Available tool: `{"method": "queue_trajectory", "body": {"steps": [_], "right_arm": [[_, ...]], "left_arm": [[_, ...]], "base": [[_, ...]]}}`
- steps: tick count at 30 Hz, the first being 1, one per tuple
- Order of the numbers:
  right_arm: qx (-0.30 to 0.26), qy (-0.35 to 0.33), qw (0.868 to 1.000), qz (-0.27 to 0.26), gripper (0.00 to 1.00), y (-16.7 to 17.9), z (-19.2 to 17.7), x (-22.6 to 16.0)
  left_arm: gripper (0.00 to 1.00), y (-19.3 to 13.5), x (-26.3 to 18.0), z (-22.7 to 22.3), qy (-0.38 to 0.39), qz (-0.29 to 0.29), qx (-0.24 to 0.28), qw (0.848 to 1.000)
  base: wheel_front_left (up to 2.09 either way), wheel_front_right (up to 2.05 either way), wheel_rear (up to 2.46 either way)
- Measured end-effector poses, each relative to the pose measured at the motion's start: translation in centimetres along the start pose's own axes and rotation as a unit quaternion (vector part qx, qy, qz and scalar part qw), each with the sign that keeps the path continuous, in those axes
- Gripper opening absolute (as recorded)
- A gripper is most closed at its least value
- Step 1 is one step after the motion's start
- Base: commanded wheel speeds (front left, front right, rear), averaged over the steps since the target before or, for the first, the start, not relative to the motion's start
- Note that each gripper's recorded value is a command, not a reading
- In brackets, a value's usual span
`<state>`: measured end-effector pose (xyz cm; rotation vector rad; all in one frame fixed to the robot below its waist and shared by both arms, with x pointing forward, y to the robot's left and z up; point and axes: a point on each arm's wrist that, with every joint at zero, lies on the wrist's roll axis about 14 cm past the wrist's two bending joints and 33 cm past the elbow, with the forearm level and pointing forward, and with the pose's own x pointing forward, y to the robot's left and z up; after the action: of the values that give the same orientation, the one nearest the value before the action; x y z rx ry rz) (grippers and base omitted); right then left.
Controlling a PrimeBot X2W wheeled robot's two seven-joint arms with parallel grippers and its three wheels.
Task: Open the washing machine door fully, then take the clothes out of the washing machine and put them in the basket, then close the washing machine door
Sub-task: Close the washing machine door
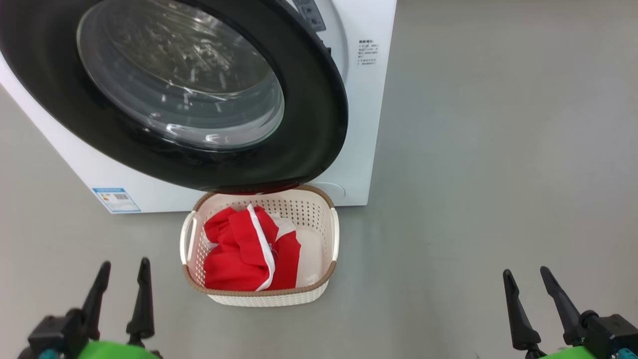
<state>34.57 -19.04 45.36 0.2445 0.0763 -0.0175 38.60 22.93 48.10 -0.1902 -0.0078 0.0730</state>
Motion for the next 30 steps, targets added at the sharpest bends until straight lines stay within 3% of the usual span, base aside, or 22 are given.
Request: {"method": "queue_trajectory", "body": {"steps": [13,30], "right_arm": [[-0.001,0.005,1.0,-0.01,1.0,-0.6,-0.3,-1.5],[-0.001,0.007,1.0,-0.011,1.0,-0.7,-0.4,-1.6]], "left_arm": [[1.0,1.5,-3.4,-0.7,0.007,0.029,0.001,1.0],[1.0,1.5,-3.7,-0.8,0.009,0.031,0.003,0.999]], "base": [[0.0,0.0,0.0],[0.0,0.0,0.0]]}}
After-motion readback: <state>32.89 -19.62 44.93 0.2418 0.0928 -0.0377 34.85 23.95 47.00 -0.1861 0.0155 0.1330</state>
